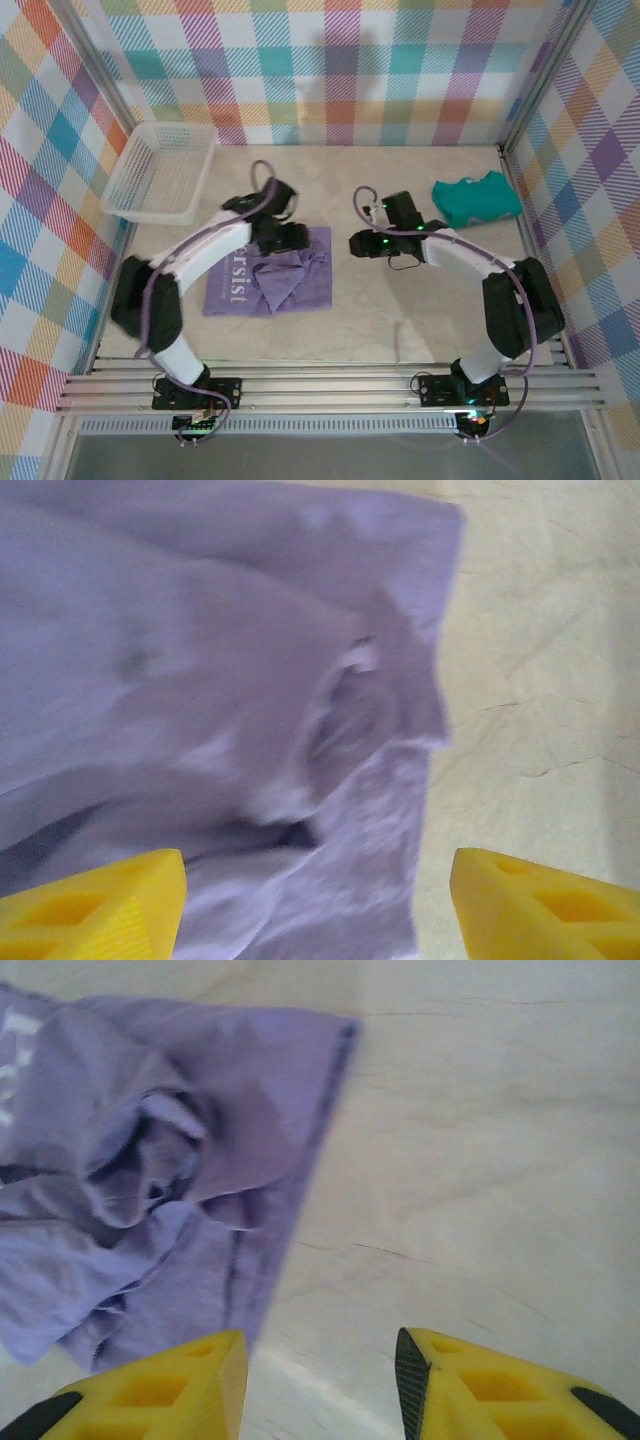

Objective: Fold the inside-out t-shirt

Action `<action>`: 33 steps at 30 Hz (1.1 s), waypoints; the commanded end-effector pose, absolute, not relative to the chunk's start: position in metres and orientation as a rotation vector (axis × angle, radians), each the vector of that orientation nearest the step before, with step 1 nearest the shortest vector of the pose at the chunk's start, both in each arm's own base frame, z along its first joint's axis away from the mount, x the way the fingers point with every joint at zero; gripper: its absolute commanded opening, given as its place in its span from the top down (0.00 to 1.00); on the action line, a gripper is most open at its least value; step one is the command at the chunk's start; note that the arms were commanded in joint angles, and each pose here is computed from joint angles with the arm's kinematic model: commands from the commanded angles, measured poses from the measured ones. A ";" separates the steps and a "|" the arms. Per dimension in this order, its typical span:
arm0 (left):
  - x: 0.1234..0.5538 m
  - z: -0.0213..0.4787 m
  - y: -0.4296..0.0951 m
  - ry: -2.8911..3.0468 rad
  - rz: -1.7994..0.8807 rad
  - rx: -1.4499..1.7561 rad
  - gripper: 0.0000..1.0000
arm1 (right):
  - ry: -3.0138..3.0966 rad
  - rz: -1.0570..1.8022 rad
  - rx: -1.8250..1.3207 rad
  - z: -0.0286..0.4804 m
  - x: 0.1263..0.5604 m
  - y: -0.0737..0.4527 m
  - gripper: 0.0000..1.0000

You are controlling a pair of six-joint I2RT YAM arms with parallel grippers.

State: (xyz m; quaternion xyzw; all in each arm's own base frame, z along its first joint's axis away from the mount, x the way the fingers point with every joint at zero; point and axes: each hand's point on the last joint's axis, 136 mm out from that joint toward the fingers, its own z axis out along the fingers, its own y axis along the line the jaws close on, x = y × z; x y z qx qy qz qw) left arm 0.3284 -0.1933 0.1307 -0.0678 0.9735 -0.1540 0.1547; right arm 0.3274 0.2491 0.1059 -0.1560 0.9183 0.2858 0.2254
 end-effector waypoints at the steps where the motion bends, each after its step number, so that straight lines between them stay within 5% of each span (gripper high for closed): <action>1: 0.305 0.133 -0.157 2.751 -0.529 -0.360 0.26 | 2.432 0.924 -0.591 0.120 0.327 0.312 0.53; 7: 0.273 0.095 -0.151 2.789 -0.621 -0.459 0.24 | 2.437 0.938 -0.733 0.108 0.325 0.366 0.46; 15: 0.278 0.067 -0.151 2.756 -0.620 -0.489 0.37 | 2.523 0.916 -0.744 0.078 0.331 0.392 0.51; 18: 0.282 0.066 -0.156 2.738 -0.645 -0.463 0.45 | 2.538 0.913 -0.741 0.073 0.336 0.397 0.57; 26: 0.284 0.076 -0.185 2.698 -0.726 -0.268 0.86 | 2.542 0.826 -0.671 0.093 0.362 0.383 0.90; 33: 0.279 0.108 -0.231 2.571 -0.809 0.052 0.99 | 2.595 0.973 -0.622 0.117 0.377 0.361 0.93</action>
